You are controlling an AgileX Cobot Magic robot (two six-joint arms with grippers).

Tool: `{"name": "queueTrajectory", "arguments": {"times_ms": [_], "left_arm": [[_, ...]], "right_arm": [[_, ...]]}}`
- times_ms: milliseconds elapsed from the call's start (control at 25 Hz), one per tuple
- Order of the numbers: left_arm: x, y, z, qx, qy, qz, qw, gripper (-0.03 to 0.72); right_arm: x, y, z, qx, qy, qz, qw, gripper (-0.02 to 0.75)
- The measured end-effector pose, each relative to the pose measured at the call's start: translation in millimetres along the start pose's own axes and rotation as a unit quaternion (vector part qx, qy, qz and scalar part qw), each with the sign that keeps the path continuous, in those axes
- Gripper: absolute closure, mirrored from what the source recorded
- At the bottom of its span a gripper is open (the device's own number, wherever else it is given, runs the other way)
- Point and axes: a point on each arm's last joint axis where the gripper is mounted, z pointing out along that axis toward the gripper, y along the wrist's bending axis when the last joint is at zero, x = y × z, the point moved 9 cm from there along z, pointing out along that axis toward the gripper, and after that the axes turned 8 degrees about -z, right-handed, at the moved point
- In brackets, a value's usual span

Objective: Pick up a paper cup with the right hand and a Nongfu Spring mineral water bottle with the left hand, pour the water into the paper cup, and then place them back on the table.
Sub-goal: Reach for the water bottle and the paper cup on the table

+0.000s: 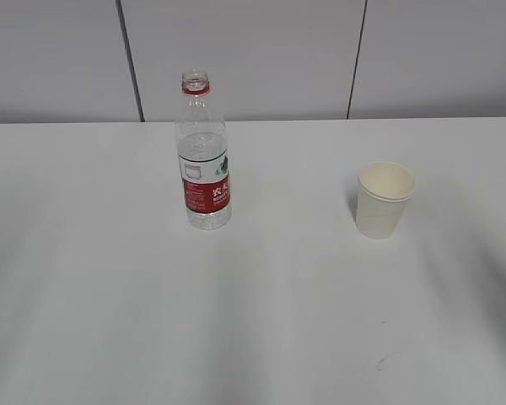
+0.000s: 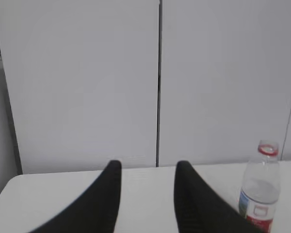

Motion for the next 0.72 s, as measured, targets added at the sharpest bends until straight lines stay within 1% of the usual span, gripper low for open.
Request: {"name": "queueTrajectory", "arguments": {"times_ms": [40,200,320,440,520,560,600,720], "left_arm": [[-0.6,0.9,6.8,-0.001,-0.010,-0.011,1.000,0.449],[15.5,9.1,34.8,-0.016,-0.012,-0.039,0.999,0.449],[37.6,18.0,53.0,-0.034,-0.004,-0.047,0.998,0.449],[58.3,25.5,67.3,-0.049,0.008,-0.064,0.997,0.449],[69.4,27.2,76.7,-0.052,0.019,-0.069,0.996,0.449],[76.1,26.3,82.5,-0.049,0.029,-0.067,0.996,0.449],[79.0,24.6,88.9,-0.043,0.028,-0.075,0.996,0.449],[88.9,9.1,109.1,0.001,0.027,-0.067,0.997,0.449]], "right_arm": [[1.7,0.3,2.5,0.000,0.003,0.000,1.000,0.148],[6.8,1.1,9.8,-0.002,0.012,0.000,1.000,0.148],[13.5,2.4,15.6,-0.004,0.025,0.000,1.000,0.148],[18.9,3.4,21.6,-0.006,0.035,0.000,0.999,0.148],[21.3,3.7,26.2,-0.006,0.036,-0.001,0.999,0.148],[21.4,3.6,28.4,-0.005,0.034,-0.001,0.999,0.148],[22.9,3.9,31.0,-0.005,0.035,-0.001,0.999,0.148],[26.0,4.2,39.3,-0.003,0.033,-0.001,0.999,0.148]]}}
